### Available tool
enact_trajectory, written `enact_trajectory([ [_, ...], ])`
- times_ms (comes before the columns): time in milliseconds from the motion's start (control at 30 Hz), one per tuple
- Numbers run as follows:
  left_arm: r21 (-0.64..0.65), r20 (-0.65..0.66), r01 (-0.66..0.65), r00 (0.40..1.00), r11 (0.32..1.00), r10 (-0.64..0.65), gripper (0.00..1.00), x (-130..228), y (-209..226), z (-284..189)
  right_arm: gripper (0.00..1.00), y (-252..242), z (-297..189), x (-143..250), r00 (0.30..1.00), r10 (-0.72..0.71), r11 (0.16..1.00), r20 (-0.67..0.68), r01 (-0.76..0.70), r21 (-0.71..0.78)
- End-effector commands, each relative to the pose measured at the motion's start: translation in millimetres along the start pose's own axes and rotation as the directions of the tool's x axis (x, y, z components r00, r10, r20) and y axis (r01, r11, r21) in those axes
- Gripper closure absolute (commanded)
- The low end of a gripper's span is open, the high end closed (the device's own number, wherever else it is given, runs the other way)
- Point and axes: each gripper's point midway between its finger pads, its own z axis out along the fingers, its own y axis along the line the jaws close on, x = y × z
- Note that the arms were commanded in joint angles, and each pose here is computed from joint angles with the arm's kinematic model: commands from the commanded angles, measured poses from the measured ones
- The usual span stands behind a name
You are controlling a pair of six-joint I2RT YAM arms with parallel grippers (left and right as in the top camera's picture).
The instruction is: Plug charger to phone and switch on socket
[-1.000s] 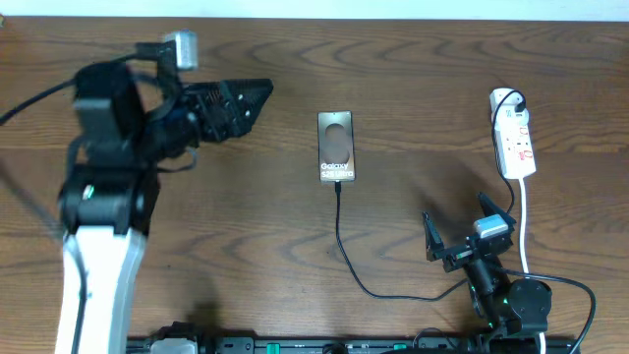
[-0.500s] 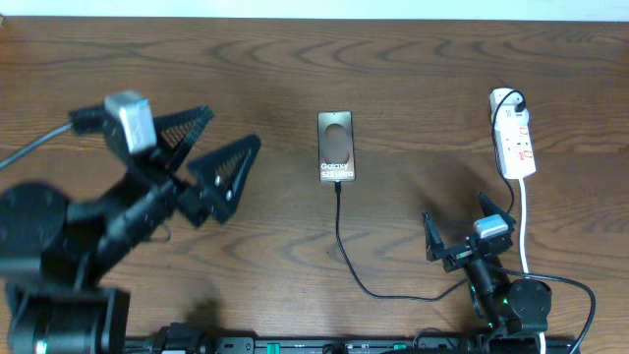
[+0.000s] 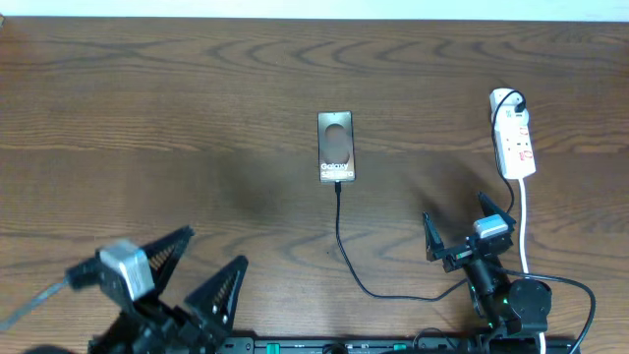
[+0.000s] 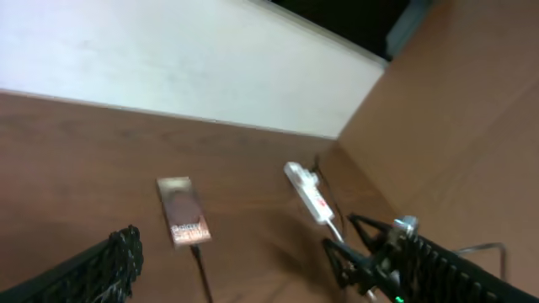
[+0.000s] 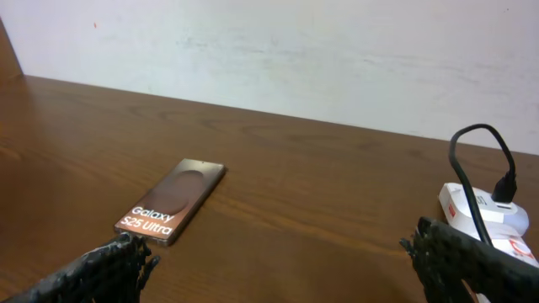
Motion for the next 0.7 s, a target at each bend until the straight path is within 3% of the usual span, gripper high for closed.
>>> enact_trajectory([
  [0,-0.113,0.037,-0.018,0.999,0.993,0.022,0.02,25.7,31.7,-2.8,0.01,0.3,-0.3,0.6,1.0,-0.013,1.0,0.0,0.013,-0.003],
  [200,-0.212,0.061,-0.006,0.998,0.977,0.019,0.02,66.6,76.6,6.3,0.01,0.3,-0.3,0.6,1.0,-0.013,1.0,0.0,0.013,-0.003],
  [400,-0.324,0.228,-0.027,0.968,0.946,0.106,0.02,48.2,120.3,26.0,0.01,0.3,-0.3,0.6,1.0,-0.013,1.0,0.0,0.013,-0.003],
  [500,-0.359,0.379,-0.039,0.907,0.933,0.184,0.02,20.7,133.1,30.5,0.01,0.3,-0.3,0.6,1.0,-0.012,1.0,-0.001,0.012,-0.003],
  [567,-0.359,0.491,-0.067,0.835,0.931,0.25,0.02,3.7,136.1,32.0,0.01,0.3,-0.3,0.6,1.0,-0.013,1.0,0.0,0.013,-0.003],
  [667,-0.367,0.551,-0.148,0.761,0.918,0.343,0.02,-2.2,135.0,34.0,0.01,0.3,-0.3,0.6,1.0,-0.013,1.0,0.0,0.013,-0.003],
])
